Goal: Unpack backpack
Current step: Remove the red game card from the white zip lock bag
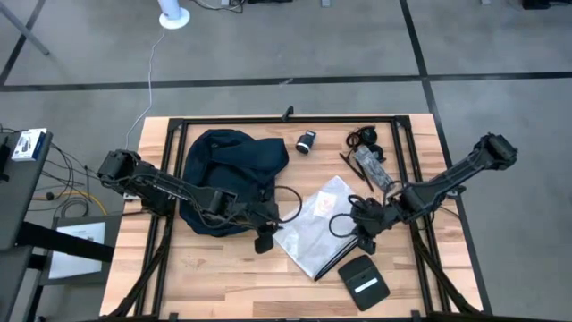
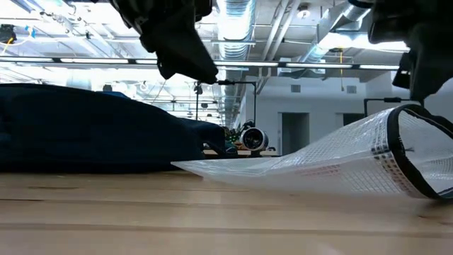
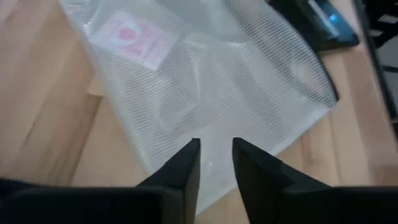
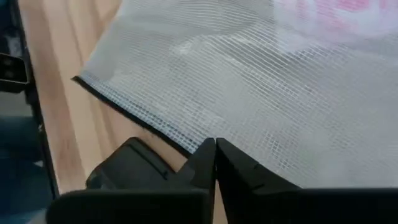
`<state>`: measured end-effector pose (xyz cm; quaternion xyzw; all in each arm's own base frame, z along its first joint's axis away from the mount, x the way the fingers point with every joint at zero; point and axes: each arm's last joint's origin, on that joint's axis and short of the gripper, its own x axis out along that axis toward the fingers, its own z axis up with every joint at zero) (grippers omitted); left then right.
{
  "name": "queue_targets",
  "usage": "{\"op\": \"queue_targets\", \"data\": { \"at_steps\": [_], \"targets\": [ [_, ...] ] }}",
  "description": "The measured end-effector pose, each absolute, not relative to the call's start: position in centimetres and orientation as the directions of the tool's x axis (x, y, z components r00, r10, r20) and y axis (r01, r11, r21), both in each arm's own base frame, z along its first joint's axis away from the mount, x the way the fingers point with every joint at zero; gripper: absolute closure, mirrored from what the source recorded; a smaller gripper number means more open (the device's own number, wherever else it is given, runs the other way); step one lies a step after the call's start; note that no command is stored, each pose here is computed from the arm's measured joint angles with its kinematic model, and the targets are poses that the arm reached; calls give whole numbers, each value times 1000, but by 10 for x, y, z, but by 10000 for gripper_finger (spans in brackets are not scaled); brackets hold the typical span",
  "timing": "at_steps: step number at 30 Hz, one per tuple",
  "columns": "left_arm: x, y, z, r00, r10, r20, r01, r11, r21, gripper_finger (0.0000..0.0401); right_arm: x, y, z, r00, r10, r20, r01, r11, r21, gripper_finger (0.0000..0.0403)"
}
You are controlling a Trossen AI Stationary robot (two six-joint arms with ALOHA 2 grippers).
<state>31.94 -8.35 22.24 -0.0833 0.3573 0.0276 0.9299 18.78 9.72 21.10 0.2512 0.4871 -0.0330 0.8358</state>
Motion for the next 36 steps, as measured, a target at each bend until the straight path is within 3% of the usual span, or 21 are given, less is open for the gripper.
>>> {"op": "queue_targets", "data": {
  "at_steps": [4, 7, 16, 21, 31, 36],
  "targets": [
    [318, -77, 220, 721, 59, -690, -140, 988, -62, 370, 182, 116, 210, 504, 268, -821, 314, 829, 463, 402],
    [320, -70, 218, 736, 75, -673, -145, 988, -49, 396, 179, 133, 197, 466, 243, -851, 381, 813, 441, 402],
    [325, -59, 174, 785, 40, -618, -148, 981, -124, 401, 203, 128, 157, 394, 73, -916, 513, 809, 285, 403],
    [336, -64, 143, 761, 26, -649, -139, 982, -124, 401, 228, 109, 163, 512, 73, -856, 466, 813, 349, 403],
    [343, -67, 106, 709, -14, -705, -144, 976, -163, 401, 251, 70, 175, 606, -280, -744, 601, 775, 198, 403],
    [345, -69, 107, 729, -38, -683, -123, 975, -185, 401, 255, 60, 177, 609, -320, -726, 656, 718, 233, 402]
  ]
}}
